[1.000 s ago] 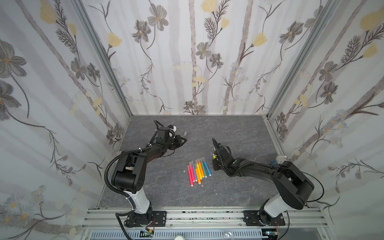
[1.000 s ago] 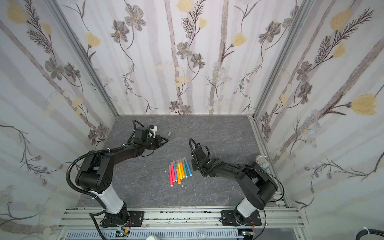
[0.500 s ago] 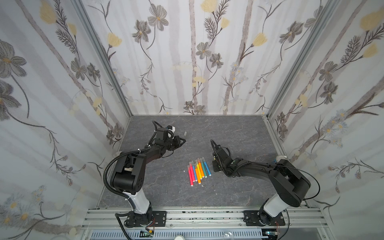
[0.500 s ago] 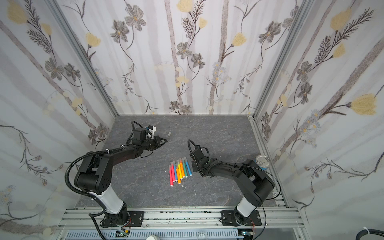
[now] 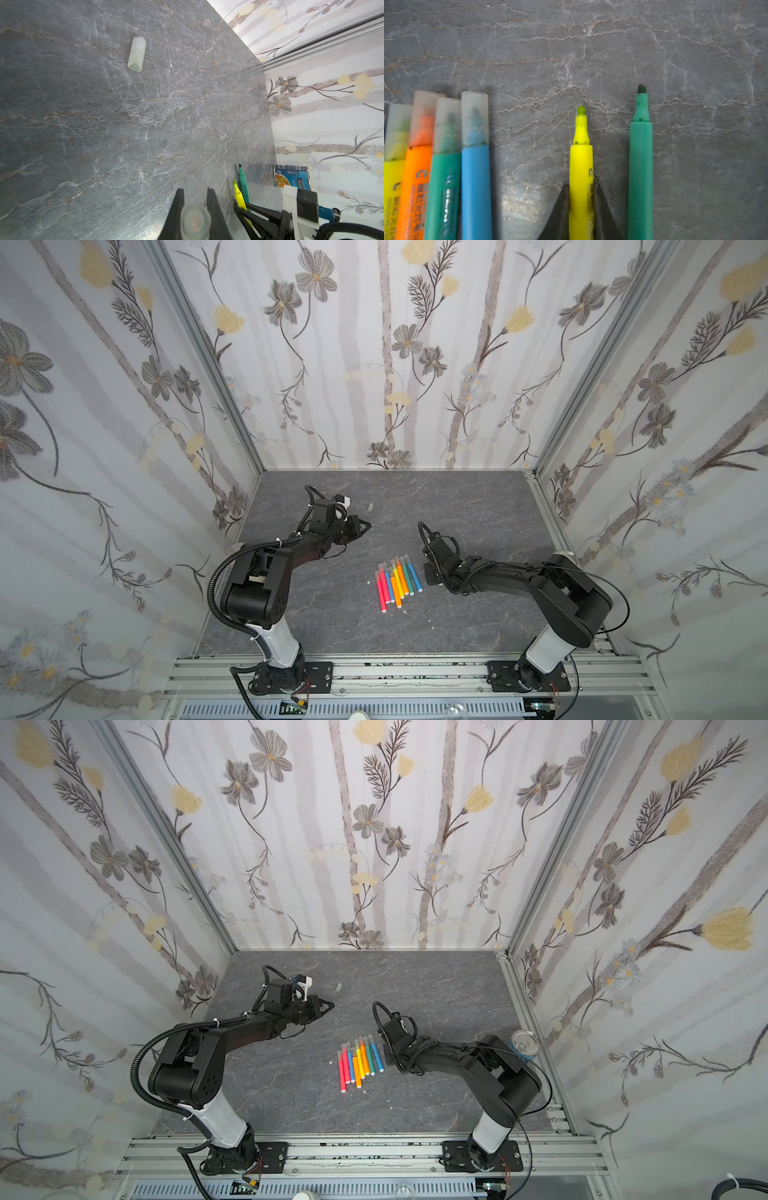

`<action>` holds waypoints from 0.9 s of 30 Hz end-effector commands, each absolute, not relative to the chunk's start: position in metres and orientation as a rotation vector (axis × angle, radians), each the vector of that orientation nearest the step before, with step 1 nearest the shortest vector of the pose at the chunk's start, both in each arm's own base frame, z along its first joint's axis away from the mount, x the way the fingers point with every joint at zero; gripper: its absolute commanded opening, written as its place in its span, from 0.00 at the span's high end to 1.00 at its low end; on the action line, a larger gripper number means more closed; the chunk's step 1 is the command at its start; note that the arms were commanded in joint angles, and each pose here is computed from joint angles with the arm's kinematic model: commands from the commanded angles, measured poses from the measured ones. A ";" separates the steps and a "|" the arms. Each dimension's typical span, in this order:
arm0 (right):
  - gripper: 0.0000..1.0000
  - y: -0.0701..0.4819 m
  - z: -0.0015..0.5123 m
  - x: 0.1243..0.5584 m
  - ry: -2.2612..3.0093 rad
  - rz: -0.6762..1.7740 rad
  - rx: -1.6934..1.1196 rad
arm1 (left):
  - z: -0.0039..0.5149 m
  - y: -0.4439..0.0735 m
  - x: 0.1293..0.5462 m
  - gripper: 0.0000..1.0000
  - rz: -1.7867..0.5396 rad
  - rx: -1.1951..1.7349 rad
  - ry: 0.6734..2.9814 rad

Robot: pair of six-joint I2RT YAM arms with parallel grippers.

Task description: Open the pen caps

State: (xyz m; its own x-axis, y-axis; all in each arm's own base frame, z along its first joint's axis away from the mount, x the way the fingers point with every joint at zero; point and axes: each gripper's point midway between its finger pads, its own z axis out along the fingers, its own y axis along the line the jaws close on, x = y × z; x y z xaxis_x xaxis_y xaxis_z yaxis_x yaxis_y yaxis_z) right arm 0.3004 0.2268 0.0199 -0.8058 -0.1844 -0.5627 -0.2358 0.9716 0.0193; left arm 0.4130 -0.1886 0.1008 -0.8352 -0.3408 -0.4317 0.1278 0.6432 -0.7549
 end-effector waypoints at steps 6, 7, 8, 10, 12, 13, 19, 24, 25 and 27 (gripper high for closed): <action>0.77 0.217 0.024 0.307 2.521 0.011 -0.286 | 0.106 -0.190 0.417 1.00 -1.134 -0.141 2.275; 0.77 0.217 0.024 0.308 2.519 0.002 -0.288 | 0.106 -0.191 0.416 1.00 -1.138 -0.140 2.275; 0.76 0.216 0.024 0.308 2.519 -0.010 -0.290 | 0.106 -0.192 0.416 1.00 -1.142 -0.140 2.275; 0.75 0.215 0.024 0.309 2.515 -0.026 -0.293 | 0.106 -0.191 0.417 1.00 -1.143 -0.143 2.275; 0.75 0.213 0.024 0.309 2.513 -0.040 -0.295 | 0.107 -0.191 0.417 1.00 -1.141 -0.142 2.272; 0.75 0.213 0.024 0.309 2.515 -0.046 -0.298 | 0.107 -0.191 0.417 1.00 -1.141 -0.142 2.271; 0.74 0.208 0.031 0.312 2.488 -0.123 -0.307 | 0.107 -0.192 0.422 1.00 -1.143 -0.146 2.272; 0.75 0.211 0.040 0.316 2.457 -0.116 -0.332 | 0.106 -0.193 0.425 1.00 -1.140 -0.146 2.273; 0.75 0.213 0.041 0.318 2.454 -0.117 -0.338 | 0.107 -0.193 0.425 1.00 -1.139 -0.146 2.271; 0.75 0.215 0.044 0.320 2.449 -0.122 -0.351 | 0.106 -0.192 0.425 1.00 -1.136 -0.150 2.272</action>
State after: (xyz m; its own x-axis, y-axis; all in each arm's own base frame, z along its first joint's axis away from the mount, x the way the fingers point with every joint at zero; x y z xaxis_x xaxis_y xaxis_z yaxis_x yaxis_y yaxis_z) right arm 0.3152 0.2156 0.0359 -0.7683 -0.2579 -0.5858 -0.2167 0.9660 -0.1411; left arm 0.4185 -0.1911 0.0978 -0.8386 -0.3396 -0.4260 0.1284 0.6368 -0.7603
